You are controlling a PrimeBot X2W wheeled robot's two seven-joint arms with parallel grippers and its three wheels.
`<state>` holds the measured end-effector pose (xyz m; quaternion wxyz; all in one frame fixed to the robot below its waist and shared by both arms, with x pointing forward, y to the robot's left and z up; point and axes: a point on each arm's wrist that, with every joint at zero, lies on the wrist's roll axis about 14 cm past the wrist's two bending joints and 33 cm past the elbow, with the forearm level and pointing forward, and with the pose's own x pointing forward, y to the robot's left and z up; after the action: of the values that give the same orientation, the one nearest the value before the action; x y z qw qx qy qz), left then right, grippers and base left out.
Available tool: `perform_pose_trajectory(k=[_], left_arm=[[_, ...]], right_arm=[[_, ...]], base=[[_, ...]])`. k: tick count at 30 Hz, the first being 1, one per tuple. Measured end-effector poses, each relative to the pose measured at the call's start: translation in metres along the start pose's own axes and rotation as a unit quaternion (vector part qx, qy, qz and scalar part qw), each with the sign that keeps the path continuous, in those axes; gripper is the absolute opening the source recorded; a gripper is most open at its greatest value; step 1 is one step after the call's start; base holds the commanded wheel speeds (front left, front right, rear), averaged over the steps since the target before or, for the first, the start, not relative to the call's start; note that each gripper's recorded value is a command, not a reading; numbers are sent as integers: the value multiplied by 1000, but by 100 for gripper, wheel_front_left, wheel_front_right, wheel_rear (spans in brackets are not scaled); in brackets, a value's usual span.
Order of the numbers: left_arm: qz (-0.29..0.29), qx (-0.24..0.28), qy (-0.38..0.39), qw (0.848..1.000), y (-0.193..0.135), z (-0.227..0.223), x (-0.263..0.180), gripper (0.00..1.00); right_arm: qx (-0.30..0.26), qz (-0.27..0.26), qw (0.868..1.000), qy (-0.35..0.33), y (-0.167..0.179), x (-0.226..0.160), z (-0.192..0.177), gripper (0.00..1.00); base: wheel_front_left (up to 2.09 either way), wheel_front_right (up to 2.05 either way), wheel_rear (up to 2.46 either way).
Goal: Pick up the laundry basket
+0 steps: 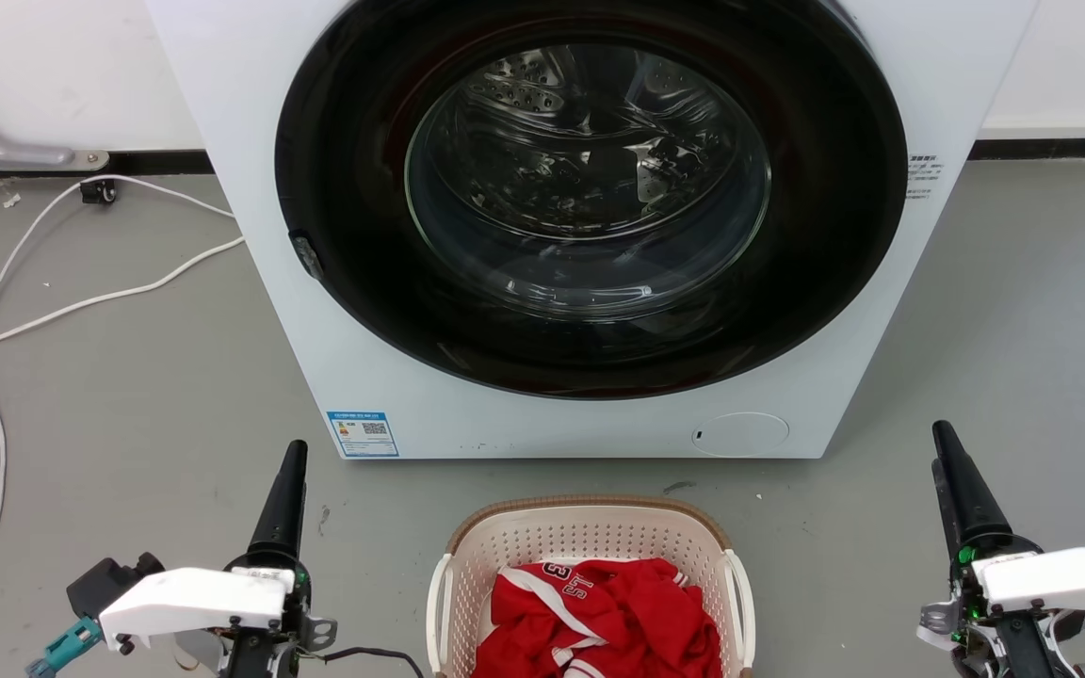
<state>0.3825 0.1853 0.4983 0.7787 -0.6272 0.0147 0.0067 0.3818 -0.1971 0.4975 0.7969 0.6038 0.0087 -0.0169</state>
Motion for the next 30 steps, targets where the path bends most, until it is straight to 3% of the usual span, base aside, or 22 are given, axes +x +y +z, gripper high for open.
perform_pose_trajectory(k=[7,13,30], left_arm=[[-17,90,4,996,-11,-5,1,100],[-28,162,8,986,-18,-12,2,100],[-43,308,19,950,-23,-29,2,100]], right_arm=[[-103,14,995,-2,9,2,-1,100],[-186,23,982,5,15,2,-7,100],[-328,34,944,21,18,-2,-16,100]], base=[[0,0,0],[0,0,0],[0,0,0]])
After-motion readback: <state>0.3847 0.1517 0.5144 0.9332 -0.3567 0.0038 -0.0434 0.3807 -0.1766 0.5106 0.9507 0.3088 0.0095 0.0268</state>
